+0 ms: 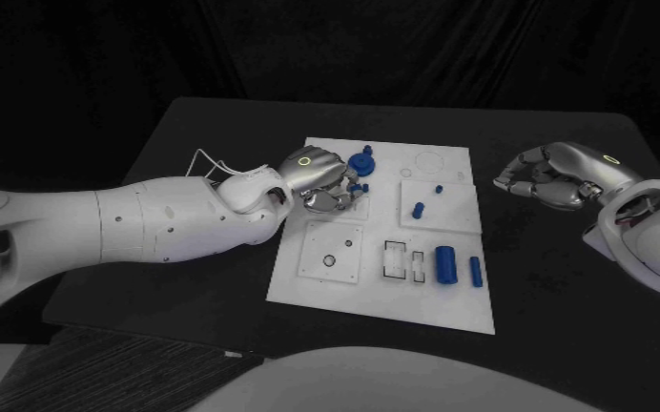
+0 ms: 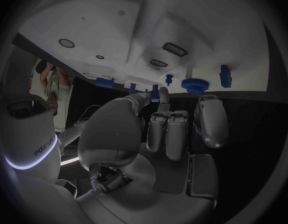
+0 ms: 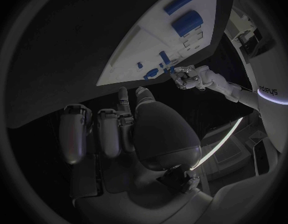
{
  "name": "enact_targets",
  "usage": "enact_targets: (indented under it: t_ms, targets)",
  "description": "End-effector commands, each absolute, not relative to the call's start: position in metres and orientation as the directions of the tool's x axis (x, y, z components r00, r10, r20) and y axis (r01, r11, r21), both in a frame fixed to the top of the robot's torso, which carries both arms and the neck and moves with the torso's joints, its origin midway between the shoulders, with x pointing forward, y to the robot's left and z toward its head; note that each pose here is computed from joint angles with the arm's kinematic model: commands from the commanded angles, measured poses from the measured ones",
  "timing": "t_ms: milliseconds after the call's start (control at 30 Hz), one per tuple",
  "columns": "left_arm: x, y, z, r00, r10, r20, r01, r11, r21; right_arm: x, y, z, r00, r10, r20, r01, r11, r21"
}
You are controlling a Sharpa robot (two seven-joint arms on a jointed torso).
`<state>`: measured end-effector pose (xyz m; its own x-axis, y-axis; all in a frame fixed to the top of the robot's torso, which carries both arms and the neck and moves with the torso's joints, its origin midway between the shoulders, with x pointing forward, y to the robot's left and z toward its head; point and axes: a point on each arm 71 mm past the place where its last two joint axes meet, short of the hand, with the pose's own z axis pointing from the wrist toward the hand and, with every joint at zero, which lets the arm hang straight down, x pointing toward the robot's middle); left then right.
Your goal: Assemble the parts on the task board
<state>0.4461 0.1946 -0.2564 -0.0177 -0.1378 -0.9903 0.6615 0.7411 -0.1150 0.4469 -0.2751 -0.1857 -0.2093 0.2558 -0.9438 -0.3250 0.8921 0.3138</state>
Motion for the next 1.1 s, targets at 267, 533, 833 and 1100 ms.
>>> enact_targets:
  t_ms: [267, 533, 833, 1100]
  targets:
    - [0.444, 0.191, -0.263, 0.008, -0.093, -0.996, 0.715, 0.697, -0.060, 0.446, -0.275, -0.186, -0.201, 0.261, -0.944, -0.323, 0.892, 0.315]
    - [0.446, 0.192, -0.268, -0.029, -0.060, -0.998, 0.703, 0.708, -0.063, 0.446, -0.275, -0.187, -0.203, 0.260, -0.944, -0.323, 0.892, 0.315]
    - [0.446, 0.193, -0.271, -0.047, -0.044, -0.998, 0.693, 0.718, -0.065, 0.446, -0.275, -0.187, -0.206, 0.259, -0.944, -0.324, 0.892, 0.316]
    - [0.447, 0.193, -0.272, -0.055, -0.039, -0.998, 0.688, 0.723, -0.066, 0.446, -0.275, -0.187, -0.207, 0.258, -0.943, -0.324, 0.892, 0.316]
